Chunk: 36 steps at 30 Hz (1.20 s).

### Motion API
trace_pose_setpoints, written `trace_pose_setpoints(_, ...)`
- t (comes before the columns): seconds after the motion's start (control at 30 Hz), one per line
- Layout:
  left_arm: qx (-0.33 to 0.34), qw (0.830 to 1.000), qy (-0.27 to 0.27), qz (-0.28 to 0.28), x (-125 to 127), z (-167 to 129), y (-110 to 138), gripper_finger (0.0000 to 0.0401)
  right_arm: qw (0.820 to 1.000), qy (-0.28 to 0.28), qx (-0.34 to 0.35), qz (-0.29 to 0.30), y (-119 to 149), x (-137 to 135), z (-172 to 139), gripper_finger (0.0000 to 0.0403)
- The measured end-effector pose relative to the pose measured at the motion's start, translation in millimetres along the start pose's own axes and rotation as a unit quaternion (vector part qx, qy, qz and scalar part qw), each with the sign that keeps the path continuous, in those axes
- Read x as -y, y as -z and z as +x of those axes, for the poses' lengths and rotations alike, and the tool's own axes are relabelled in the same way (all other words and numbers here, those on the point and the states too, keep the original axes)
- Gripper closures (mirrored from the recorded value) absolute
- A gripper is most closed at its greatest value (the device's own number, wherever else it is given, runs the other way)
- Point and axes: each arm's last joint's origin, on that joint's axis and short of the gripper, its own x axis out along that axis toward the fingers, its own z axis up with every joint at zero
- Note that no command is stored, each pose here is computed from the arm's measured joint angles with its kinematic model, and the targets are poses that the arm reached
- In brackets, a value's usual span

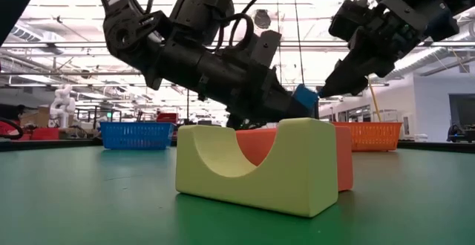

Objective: Sort & place blocks by color
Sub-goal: Put the bottom blue block in the black basket

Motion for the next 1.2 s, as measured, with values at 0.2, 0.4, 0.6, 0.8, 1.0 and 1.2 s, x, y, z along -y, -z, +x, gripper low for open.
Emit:
trace_pose_setpoints(0.2,-0.110,0.992,-0.013,-0.052,10.4,-29.5,-19.2,0.0370,1.000,0.017,0.007,0.007,-2.8,8.3,-0.2,0.0205)
trace_pose_setpoints(0.4,-0.193,0.979,0.014,-0.057,44.1,-89.4,-50.5,0.0370,0.992,0.115,0.046,-0.010,-11.1,28.2,-1.8,0.0212)
trace_pose_setpoints(0.6,-0.363,0.922,0.080,-0.110,82.7,-147.7,-39.8,0.0369,0.986,0.142,0.073,-0.036,-18.5,42.3,2.0,0.0213)
trace_pose_setpoints(0.8,-0.469,0.848,0.075,-0.234,123.2,-186.8,-21.0,0.0369,0.982,0.160,0.075,-0.061,-19.0,52.9,10.0,0.0213)
trace_pose_setpoints(1.0,-0.533,0.796,-0.026,-0.285,143.3,-206.6,11.7,0.0368,0.977,0.176,0.089,-0.076,-21.7,62.7,14.3,0.0213)
trace_pose_setpoints(1.2,-0.563,0.766,-0.103,-0.292,146.2,-208.4,35.9,0.0368,0.975,0.182,0.107,-0.072,-25.5,67.4,13.9,0.0213)
